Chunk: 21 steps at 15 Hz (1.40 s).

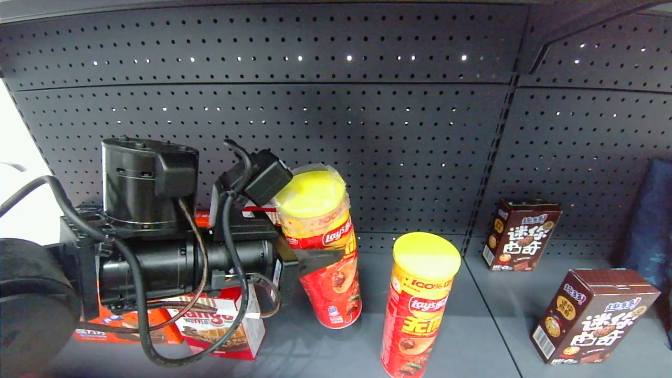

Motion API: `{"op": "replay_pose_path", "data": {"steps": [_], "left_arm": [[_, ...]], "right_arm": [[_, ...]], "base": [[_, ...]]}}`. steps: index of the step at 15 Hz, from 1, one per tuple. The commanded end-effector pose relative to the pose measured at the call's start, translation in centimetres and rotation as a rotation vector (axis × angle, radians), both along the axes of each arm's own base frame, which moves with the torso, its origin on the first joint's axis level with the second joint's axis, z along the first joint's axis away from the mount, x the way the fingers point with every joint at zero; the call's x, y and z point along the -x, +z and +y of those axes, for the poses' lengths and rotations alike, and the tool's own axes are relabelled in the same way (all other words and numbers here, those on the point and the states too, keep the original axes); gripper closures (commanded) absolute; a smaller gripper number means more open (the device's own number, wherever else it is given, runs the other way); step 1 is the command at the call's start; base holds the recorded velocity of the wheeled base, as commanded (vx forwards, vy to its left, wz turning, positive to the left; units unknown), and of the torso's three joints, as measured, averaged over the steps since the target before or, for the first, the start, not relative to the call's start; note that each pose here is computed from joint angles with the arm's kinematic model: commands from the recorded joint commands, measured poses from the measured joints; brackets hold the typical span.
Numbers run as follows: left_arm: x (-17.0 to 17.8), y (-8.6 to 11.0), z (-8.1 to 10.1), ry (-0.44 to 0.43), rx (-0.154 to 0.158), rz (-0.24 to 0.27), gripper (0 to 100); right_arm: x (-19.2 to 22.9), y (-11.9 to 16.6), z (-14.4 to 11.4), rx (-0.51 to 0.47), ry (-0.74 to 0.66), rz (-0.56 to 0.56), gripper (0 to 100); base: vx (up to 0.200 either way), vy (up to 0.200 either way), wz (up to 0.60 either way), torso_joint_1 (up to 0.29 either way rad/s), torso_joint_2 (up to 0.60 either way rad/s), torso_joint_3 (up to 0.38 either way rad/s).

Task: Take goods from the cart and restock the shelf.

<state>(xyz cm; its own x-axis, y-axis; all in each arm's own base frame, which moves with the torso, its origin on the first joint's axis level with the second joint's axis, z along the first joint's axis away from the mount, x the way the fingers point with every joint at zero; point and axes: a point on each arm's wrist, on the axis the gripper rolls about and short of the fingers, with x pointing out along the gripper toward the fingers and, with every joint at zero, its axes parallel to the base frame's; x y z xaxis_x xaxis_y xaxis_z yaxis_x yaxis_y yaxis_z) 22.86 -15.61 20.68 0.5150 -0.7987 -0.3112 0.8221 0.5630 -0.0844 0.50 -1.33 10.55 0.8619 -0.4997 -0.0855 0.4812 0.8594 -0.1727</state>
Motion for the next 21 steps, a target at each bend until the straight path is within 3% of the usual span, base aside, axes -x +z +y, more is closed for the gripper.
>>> {"op": "replay_pose_path", "data": {"steps": [1,3,5,8,15,21], "left_arm": [[-0.3,-0.4,-0.2,0.0,-0.008,0.012,100],[-0.3,-0.4,-0.3,-0.004,-0.008,0.011,100],[-0.3,-0.4,-0.2,-0.002,-0.008,0.011,100],[-0.1,-0.7,-0.1,-0.004,-0.014,0.02,100],[-0.3,-0.4,0.0,0.002,-0.008,0.01,100],[-2.2,-0.1,1.1,0.066,-0.008,0.001,100]], "right_arm": [[2.7,-1.8,0.0,0.0,-0.181,-0.068,0],[2.9,-2.0,0.1,-0.072,-0.128,-0.102,0],[3.0,-2.2,0.8,-0.104,0.278,-0.136,0],[2.8,-3.0,1.5,-0.129,0.607,-0.105,0],[2.8,-3.0,1.5,-0.156,0.579,-0.111,0],[2.8,-3.0,1.5,-0.156,0.579,-0.111,0]], "base": [[0.0,0.0,0.0,0.0,0.0,0.0],[0.0,0.0,0.0,0.0,0.0,0.0],[0.0,0.0,0.0,0.0,0.0,0.0],[0.0,0.0,0.0,0.0,0.0,0.0],[0.0,0.0,0.0,0.0,0.0,0.0],[0.0,0.0,0.0,0.0,0.0,0.0]]}}
